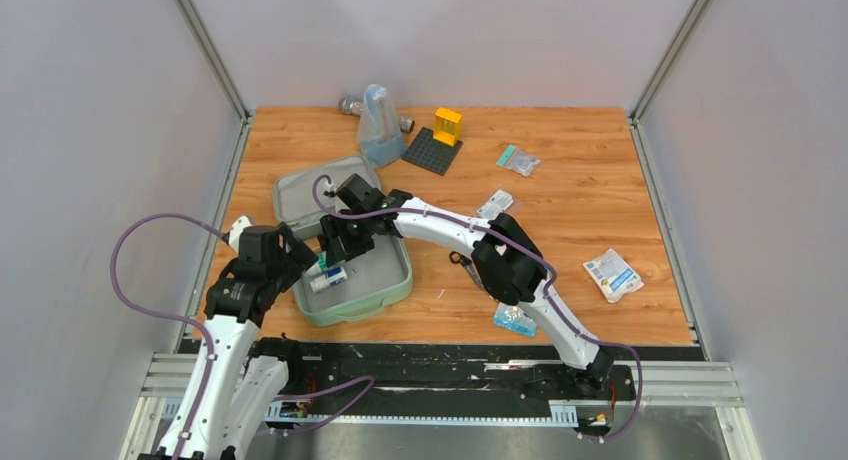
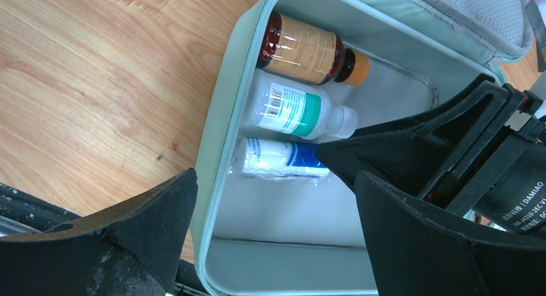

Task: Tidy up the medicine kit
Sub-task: Adjust the medical item in the medicine box.

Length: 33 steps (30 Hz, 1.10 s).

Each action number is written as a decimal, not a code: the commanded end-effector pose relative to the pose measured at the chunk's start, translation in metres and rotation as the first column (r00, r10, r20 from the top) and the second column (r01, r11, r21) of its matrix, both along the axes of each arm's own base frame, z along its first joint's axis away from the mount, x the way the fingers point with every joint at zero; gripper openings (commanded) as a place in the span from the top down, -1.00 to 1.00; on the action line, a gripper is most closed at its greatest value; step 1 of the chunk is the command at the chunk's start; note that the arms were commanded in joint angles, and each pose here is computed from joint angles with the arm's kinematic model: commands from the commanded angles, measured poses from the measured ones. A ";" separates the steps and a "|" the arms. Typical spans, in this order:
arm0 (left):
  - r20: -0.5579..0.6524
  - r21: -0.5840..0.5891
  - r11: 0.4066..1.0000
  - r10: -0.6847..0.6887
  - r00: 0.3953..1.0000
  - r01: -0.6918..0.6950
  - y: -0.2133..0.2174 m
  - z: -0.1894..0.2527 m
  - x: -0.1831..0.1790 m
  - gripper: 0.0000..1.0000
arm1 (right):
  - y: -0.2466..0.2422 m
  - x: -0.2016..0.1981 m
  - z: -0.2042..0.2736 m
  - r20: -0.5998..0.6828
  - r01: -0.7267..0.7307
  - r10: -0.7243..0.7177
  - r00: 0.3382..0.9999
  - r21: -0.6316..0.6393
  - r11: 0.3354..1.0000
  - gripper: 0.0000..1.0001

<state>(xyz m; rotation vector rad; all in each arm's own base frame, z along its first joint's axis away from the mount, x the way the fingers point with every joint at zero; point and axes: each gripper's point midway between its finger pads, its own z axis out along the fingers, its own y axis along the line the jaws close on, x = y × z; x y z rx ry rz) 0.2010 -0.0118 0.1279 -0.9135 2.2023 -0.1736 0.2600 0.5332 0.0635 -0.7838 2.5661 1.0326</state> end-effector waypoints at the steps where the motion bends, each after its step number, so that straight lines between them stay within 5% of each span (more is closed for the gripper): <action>1: 0.043 -0.011 1.000 0.012 0.999 -0.012 0.000 0.008 0.008 -1.00 | 0.018 -0.006 0.029 0.049 -0.089 0.084 0.995 0.094 0.992 -0.09; 11: 0.051 0.003 1.000 0.023 0.998 -0.024 0.004 0.013 0.004 -1.00 | 0.017 -0.003 0.039 0.069 -0.085 0.078 0.995 0.107 0.991 -0.10; 21: 0.102 0.019 0.999 0.036 0.994 -0.038 0.009 0.036 0.002 -1.00 | -0.020 0.012 0.098 0.202 -0.014 -0.009 0.979 0.110 0.994 -0.30; 33: 0.180 0.015 1.000 -0.010 0.984 0.007 0.004 0.069 0.002 -1.00 | -0.133 0.014 0.150 0.411 0.263 -0.257 0.874 0.044 0.964 -0.56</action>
